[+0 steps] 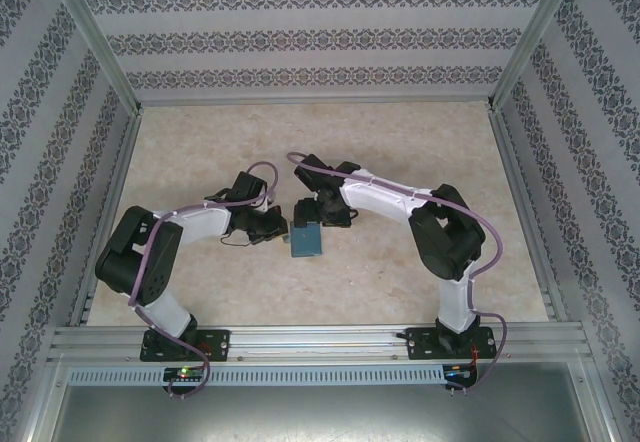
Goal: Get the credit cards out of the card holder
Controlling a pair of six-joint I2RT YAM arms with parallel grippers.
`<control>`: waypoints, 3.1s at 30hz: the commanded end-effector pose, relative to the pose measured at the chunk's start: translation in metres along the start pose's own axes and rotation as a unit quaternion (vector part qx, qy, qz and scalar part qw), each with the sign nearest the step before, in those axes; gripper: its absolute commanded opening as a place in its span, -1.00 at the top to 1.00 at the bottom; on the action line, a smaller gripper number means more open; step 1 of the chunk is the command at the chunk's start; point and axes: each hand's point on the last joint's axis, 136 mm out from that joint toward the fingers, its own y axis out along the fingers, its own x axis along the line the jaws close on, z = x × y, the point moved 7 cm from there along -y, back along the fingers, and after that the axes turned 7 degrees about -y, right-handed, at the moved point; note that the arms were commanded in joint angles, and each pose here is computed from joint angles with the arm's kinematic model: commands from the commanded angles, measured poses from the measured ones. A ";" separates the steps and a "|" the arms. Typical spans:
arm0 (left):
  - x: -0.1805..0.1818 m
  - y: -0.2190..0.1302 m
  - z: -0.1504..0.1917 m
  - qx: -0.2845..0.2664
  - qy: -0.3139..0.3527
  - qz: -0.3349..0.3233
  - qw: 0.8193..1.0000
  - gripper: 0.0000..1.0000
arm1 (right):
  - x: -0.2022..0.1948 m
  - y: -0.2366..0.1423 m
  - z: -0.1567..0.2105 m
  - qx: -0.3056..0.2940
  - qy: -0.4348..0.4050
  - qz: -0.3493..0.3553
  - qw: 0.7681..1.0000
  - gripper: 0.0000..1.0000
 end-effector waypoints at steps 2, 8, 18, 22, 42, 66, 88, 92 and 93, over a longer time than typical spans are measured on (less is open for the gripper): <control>-0.005 -0.013 0.000 -0.006 0.001 0.017 1.000 0.95 | 0.004 -0.004 -0.001 -0.001 0.006 0.005 1.000 -0.73; 0.003 -0.021 -0.001 -0.021 -0.005 -0.027 0.999 0.93 | 0.007 -0.002 0.000 0.005 0.001 -0.002 1.000 -0.74; 0.008 -0.025 0.001 -0.028 -0.015 -0.039 0.999 0.90 | 0.018 0.006 0.002 0.014 -0.005 -0.008 1.000 -0.92; 0.012 -0.023 0.001 -0.028 -0.018 -0.042 0.999 0.90 | 0.018 0.015 0.001 0.018 0.001 0.002 1.000 -0.93; 0.022 -0.018 0.001 -0.022 -0.029 -0.036 0.999 0.92 | 0.019 0.033 0.005 0.037 0.002 0.014 0.999 -0.95; 0.032 -0.024 0.000 -0.024 -0.022 -0.071 0.997 0.95 | 0.009 0.001 0.006 0.004 -0.001 0.042 0.999 -0.83; 0.031 -0.030 -0.001 -0.032 -0.021 -0.080 0.996 0.93 | -0.025 -0.019 0.011 -0.007 0.032 -0.009 0.999 0.22; 0.028 -0.031 -0.003 -0.034 -0.021 -0.075 0.996 0.92 | -0.029 -0.013 0.011 -0.005 0.048 -0.047 0.998 0.48; 0.026 -0.031 -0.004 -0.034 -0.020 -0.074 0.996 0.91 | -0.029 -0.012 0.011 -0.004 0.049 -0.053 0.997 0.52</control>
